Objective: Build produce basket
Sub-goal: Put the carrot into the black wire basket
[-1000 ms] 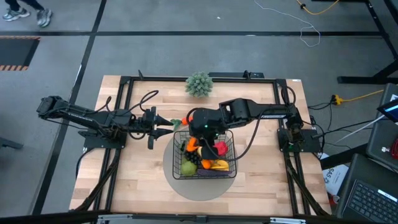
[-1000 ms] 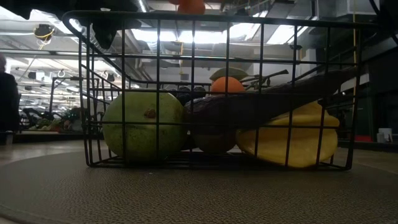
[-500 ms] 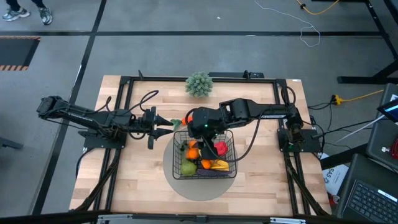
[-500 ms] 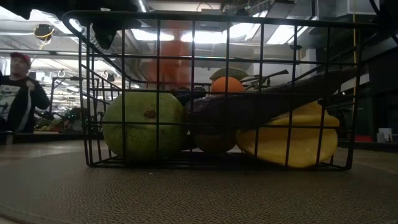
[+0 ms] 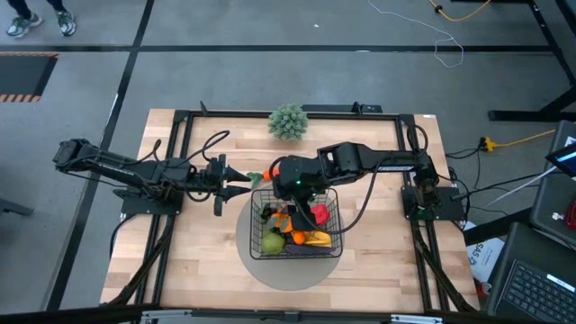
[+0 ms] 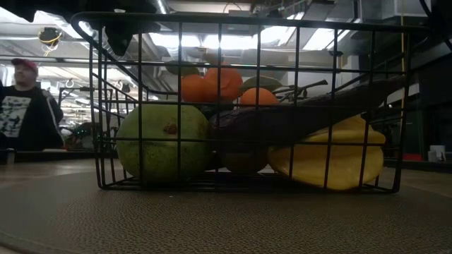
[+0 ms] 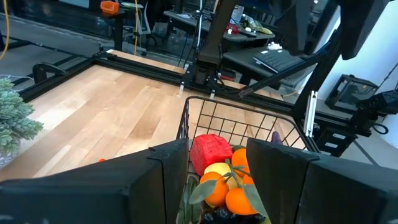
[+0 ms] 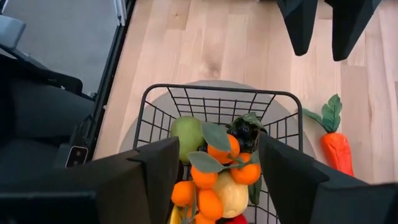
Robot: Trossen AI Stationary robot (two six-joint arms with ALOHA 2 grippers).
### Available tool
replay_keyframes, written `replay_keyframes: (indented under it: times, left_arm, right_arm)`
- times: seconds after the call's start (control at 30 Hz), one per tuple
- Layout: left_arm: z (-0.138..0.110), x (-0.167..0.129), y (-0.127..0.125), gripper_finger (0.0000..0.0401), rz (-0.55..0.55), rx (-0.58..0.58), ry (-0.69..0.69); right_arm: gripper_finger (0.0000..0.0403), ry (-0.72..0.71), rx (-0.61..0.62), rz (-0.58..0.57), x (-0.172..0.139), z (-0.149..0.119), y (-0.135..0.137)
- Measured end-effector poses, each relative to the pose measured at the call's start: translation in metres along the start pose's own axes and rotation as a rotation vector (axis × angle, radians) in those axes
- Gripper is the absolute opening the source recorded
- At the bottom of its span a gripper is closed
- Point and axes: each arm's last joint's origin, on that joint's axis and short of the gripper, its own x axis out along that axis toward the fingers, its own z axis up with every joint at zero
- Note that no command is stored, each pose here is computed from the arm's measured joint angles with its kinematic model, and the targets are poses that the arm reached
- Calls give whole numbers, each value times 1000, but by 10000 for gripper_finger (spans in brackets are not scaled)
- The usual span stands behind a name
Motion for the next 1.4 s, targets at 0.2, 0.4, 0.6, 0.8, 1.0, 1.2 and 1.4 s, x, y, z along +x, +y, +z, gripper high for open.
replay_keyframes:
  times: [0.2, 0.4, 0.6, 0.8, 1.0, 1.2, 1.4]
  left_arm:
    - [0, 0, 0, 151, 0, 0, 0]
    - [0, 0, 0, 151, 0, -4, 0]
    - [1, 0, 0, 151, -2, -6, -5]
    - [1, 0, 0, 151, -2, -7, -6]
    - [1, 0, 0, 151, -2, -9, -7]
    - [1, 0, 0, 151, -2, -9, -7]
    - [1, 0, 0, 151, -2, -32, -7]
  right_arm:
    - [206, 146, 41, -45, -1, -14, -3]
    - [206, 305, 144, -262, -13, -31, -17]
    - [206, 261, 122, -199, -48, -37, -16]
    - [206, 193, 108, -179, -102, -61, -7]
    - [206, 173, 99, -195, -132, -108, 2]
    - [206, -17, 134, -182, -106, -148, 7]
    - [206, -237, 71, -99, -38, -184, 12]
